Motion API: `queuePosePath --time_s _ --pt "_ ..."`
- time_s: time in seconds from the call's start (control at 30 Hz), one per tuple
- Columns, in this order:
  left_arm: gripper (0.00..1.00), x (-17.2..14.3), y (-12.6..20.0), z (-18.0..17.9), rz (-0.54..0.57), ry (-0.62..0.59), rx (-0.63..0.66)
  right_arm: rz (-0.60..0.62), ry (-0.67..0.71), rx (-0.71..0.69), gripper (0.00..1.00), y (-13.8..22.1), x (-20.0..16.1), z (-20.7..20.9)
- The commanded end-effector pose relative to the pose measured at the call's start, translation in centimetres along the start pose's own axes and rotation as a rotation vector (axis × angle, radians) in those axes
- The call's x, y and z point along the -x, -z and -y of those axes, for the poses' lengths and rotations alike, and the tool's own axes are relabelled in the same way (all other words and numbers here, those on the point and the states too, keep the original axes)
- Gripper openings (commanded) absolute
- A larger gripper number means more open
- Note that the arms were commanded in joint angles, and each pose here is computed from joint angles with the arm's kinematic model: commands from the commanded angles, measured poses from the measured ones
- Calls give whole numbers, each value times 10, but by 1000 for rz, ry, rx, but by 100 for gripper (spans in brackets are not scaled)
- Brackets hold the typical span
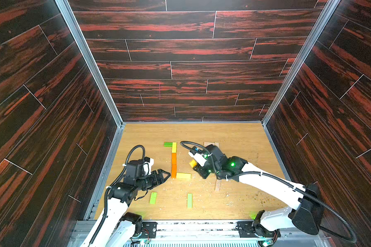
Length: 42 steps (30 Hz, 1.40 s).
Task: Assemble a giraffe with building blocks
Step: Assemble the building block at the center of the board.
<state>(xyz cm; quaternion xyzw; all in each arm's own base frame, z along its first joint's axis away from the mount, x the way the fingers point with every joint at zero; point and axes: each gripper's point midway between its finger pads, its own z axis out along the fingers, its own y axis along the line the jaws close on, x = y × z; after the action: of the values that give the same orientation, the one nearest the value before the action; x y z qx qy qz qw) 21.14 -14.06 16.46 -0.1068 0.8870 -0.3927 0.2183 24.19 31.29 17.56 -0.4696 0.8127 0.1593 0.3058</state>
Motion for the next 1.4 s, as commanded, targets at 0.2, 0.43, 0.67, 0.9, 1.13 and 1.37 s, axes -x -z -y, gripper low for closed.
queuePosePath --time_s 0.2,0.43,0.67,0.9,1.13,1.37 --pt "78 1 -22 -17 -44 31 46 -288 309 182 15 -40 -75 14" --pt "78 2 -29 -23 -69 11 74 -474 299 176 15 -75 -108 38" --pt "78 1 -29 -23 -73 2 77 -534 328 177 17 -98 -126 42" --pt "78 2 -29 -23 -70 0 77 -541 385 195 19 -112 -123 32" --pt "78 2 -27 -21 -64 -6 72 -545 414 222 22 -125 -119 22" --pt "78 2 -26 -20 -63 -9 70 -541 432 238 23 -130 -114 15"
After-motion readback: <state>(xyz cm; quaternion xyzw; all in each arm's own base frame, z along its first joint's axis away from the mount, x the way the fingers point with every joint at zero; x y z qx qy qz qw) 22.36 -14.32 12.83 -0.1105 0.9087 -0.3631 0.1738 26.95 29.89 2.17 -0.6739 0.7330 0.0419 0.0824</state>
